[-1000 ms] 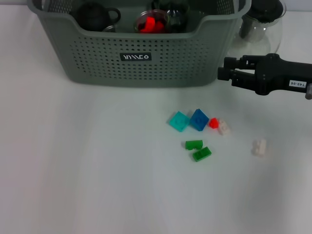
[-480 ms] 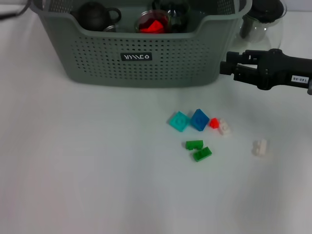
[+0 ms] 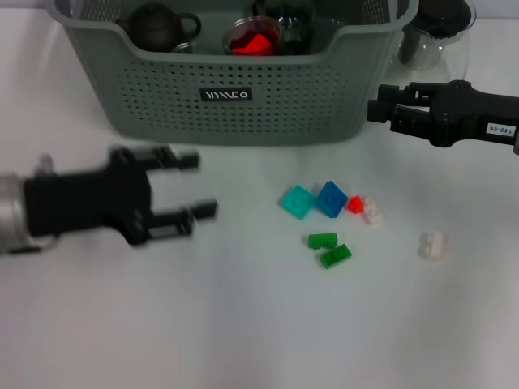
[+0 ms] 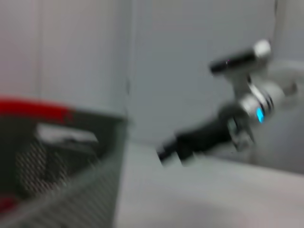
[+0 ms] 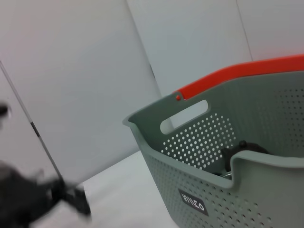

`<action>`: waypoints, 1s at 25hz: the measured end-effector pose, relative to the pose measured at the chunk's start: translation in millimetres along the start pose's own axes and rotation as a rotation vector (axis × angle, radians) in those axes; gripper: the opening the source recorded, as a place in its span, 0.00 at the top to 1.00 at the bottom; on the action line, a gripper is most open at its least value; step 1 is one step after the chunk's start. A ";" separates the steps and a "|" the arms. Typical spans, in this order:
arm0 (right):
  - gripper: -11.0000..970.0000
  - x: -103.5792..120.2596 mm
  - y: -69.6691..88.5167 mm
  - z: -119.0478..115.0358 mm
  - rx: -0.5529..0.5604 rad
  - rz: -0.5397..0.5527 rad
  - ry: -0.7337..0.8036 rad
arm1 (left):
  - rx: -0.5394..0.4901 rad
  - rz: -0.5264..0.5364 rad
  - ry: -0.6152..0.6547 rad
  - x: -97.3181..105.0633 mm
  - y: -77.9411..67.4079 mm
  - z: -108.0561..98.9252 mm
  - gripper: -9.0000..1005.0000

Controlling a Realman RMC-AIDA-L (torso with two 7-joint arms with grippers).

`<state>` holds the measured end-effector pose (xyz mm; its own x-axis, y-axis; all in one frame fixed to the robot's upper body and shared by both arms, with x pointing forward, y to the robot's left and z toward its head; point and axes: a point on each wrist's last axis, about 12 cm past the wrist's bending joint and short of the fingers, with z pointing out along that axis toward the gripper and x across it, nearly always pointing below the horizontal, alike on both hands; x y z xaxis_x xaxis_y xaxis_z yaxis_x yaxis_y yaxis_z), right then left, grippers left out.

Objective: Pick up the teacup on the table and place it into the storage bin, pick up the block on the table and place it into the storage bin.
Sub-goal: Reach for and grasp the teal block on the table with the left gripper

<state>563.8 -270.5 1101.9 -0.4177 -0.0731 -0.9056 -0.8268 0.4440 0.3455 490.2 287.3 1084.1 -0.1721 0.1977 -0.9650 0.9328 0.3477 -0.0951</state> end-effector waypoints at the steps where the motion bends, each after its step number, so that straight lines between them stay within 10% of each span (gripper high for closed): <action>1: 0.56 -0.3 -0.2 -0.5 0.000 -0.001 0.000 | 0.009 -0.006 0.014 6.2 -1.0 5.5 0.39; 12: 0.56 -1.3 -1.2 -2.9 0.002 0.020 0.002 | -0.106 0.076 0.061 49.5 1.4 89.4 0.48; 25: 0.56 -2.0 -0.5 -0.4 -0.006 0.020 0.005 | -0.175 0.161 0.053 62.0 -15.7 127.3 0.33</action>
<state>564.9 -270.9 1103.6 -0.4362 -0.0691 -0.8972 -0.8203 0.4403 0.3649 505.2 177.5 994.7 -0.0467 0.3094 -0.9498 0.8810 0.4608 0.1068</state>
